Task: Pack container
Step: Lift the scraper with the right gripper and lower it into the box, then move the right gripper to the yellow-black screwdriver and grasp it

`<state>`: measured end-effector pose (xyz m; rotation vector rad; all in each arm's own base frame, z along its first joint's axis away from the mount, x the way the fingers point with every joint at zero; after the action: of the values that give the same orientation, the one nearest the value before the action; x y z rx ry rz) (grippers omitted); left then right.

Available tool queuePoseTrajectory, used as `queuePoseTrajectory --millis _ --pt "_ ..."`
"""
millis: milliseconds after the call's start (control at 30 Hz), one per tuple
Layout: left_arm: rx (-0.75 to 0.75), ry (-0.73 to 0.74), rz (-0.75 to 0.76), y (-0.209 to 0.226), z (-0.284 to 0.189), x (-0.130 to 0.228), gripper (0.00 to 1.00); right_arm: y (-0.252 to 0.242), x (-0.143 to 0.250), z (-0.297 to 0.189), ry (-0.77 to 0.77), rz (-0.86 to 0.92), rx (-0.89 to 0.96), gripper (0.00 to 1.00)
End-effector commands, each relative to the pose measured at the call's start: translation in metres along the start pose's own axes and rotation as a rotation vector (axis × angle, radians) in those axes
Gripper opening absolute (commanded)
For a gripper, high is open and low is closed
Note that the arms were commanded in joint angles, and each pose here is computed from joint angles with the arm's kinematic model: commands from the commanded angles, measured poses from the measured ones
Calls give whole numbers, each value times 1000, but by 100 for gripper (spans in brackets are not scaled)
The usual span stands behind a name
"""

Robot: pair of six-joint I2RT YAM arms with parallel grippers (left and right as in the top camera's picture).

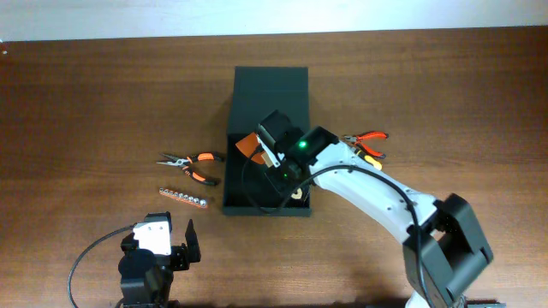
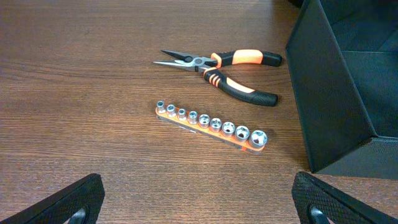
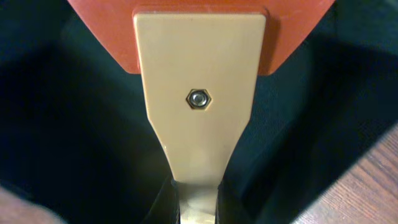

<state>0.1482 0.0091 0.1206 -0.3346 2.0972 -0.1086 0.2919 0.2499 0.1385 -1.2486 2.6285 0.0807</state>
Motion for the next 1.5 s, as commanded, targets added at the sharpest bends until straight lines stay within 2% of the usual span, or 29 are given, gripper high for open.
queuePoseTrajectory --millis 0,333,533,567,700,733,900,1100,1200,1267,1333,1400,1467 --pt "0 -6 16 0 0 0 99 -3 -5 7 7 -72 27 8" --pt "0 -6 16 0 0 0 99 -3 -3 18 38 -181 22 8" --pt "0 -6 16 0 0 0 99 -4 -4 18 32 -187 24 14" --pt "0 -6 16 0 0 0 99 -4 -4 18 30 -187 24 18" --pt "0 -6 16 0 0 0 99 -4 -4 17 29 -185 25 43" --pt "0 -6 16 0 0 0 99 -4 -5 17 27 -182 25 46" --pt "0 -6 16 0 0 0 99 -4 -11 -6 -11 -152 24 47" --pt "0 -6 16 0 0 0 99 -3 -15 -87 -130 -142 36 50" --pt "0 -6 16 0 0 0 99 -10 -3 -130 -199 -95 79 62" --pt "0 -6 16 0 0 0 99 -23 13 -157 -233 -27 129 75" --pt "0 -6 16 0 0 0 99 -38 30 -178 -260 26 159 93" --pt "0 -6 16 0 0 0 99 -61 50 -193 -267 99 198 99" --pt "0 -6 16 0 0 0 99 -81 66 -197 -238 145 225 99"
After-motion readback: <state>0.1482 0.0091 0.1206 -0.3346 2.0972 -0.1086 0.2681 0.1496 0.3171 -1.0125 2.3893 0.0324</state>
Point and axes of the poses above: each gripper's point midway between its finger pads, its own z axis out along the fingers, its own y axis along the line the jaws close on, x = y × z, the point moved 6 cm from there along -z, back along the fingers, and after that the axes turned 15 degrees about -z, right-handed, at the moved point
